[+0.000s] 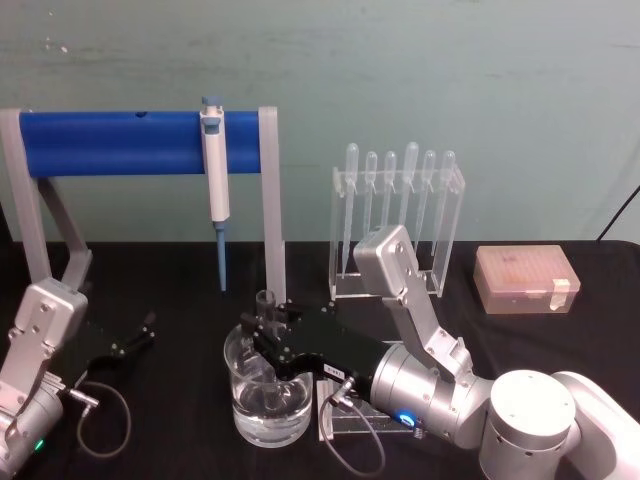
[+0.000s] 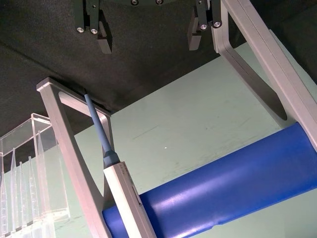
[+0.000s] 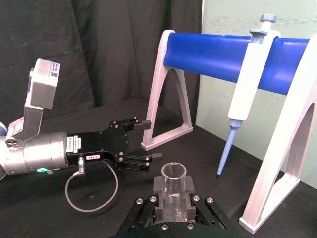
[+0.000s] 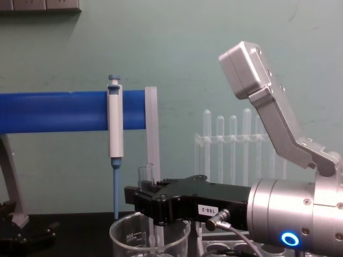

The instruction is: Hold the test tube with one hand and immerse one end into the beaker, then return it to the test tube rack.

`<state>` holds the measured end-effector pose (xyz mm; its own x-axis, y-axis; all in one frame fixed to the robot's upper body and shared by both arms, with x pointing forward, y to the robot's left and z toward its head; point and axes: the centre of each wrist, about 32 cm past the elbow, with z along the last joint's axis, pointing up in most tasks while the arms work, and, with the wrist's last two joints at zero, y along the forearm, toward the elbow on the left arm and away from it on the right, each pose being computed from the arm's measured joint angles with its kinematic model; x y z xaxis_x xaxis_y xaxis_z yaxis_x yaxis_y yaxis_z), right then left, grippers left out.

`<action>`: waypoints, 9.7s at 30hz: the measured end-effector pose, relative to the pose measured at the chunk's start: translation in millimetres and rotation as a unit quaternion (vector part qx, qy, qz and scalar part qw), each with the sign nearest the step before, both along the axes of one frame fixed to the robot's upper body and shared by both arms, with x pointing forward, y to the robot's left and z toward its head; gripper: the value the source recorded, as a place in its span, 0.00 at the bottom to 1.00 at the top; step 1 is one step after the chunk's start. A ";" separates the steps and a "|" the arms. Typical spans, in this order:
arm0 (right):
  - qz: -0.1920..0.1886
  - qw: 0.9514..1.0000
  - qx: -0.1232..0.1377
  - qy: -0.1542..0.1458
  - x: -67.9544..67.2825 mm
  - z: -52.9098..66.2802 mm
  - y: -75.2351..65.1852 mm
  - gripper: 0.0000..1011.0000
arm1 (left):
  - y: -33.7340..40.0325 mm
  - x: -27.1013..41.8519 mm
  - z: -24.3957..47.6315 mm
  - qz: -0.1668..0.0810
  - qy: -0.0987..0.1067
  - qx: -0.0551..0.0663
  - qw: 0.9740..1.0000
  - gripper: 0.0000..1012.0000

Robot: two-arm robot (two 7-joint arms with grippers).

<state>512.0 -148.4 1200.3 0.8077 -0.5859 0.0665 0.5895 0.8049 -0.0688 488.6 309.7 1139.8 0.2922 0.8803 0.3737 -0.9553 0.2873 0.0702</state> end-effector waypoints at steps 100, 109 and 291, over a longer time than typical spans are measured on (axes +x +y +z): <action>0.000 1.000 0.000 0.000 0.0 0.0 0.0 0.22 | 0.0 0.0 0.0 0.000 0.000 0.000 1.000 0.99; 0.000 1.000 0.000 0.000 0.0 0.0 0.0 0.22 | 0.0 0.0 0.0 0.000 0.000 0.000 1.000 0.99; 0.000 1.000 0.000 0.000 0.0 0.0 0.0 0.22 | 0.0 0.0 0.0 0.000 0.000 0.000 1.000 0.99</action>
